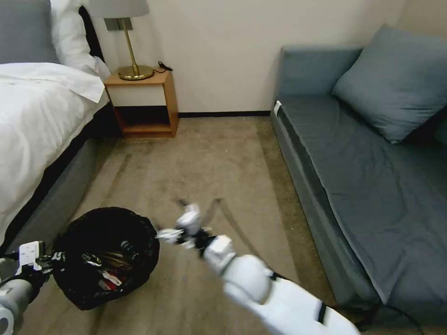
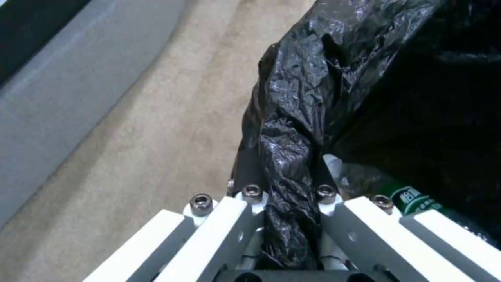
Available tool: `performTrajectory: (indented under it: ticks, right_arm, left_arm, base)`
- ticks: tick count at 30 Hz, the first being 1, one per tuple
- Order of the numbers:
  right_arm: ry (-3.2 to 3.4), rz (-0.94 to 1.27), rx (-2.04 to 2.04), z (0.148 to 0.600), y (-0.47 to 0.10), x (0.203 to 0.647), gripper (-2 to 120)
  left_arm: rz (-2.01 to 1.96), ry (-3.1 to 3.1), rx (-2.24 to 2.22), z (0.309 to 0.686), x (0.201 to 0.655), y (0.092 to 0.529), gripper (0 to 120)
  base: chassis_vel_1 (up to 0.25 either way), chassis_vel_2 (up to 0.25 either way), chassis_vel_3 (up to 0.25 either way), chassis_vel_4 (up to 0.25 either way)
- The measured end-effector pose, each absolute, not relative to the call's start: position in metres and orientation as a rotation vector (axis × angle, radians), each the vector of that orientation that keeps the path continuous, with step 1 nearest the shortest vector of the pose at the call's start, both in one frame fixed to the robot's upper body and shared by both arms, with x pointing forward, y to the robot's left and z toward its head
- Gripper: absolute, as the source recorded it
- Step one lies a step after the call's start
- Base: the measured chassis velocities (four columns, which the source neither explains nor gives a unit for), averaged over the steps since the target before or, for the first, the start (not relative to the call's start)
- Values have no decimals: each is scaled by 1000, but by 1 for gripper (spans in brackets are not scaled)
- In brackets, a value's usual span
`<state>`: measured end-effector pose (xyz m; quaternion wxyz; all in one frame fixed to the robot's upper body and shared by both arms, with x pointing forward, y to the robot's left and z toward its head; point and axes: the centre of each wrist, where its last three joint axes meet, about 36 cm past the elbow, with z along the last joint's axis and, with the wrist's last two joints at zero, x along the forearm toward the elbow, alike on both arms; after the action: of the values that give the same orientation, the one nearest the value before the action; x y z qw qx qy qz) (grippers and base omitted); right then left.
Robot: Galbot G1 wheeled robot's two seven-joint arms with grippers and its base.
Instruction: Pick up the trash bin, then pick up the garbage on the floor and place it into the trash bin.
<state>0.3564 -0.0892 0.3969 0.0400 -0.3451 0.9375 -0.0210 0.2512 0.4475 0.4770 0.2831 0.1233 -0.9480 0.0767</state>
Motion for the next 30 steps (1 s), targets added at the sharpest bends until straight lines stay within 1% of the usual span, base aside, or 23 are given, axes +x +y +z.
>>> performTrajectory:
  ticks: [1,4,5,7,11,15,21,25,28,30]
  right_arm:
    - [2872,-64,-1057,397,-89,356,98]
    - [2910,-92,-885,397,-128,342,100]
    - [2928,-110,-792,390,-145,332,100]
    - [2934,-111,-770,387,-149,328,100]
    - [2982,-63,-513,372,-187,290,100]
    - [2992,-48,-428,366,-198,273,100]
    - [2990,-43,-423,366,-198,272,100]
    - [2988,-39,-427,366,-197,273,100]
    - [2987,-37,-431,366,-196,273,100]
    - [2987,-36,-432,366,-196,273,100]
  left_arm:
    - [205,-2538,330,477,251,447,3]
    - [234,-2546,334,475,251,447,3]
    - [241,-2546,338,474,251,447,3]
    - [242,-2546,339,473,251,448,3]
    - [250,-2549,348,473,250,449,3]
    - [259,-2549,356,473,250,450,3]
    - [304,-2537,391,463,253,456,3]
    - [364,-2519,456,447,258,472,3]
    - [466,-2491,513,432,264,498,3]
    - [492,-2483,523,428,267,503,3]
  base:
    - [0,0,0,0]
    - [0,0,0,0]
    - [0,0,0,0]
    - [0,0,0,0]
    - [0,0,0,0]
    - [0,0,0,0]
    - [0,0,0,0]
    - [0,0,0,0]
    - [0,0,0,0]
    - [0,0,0,0]
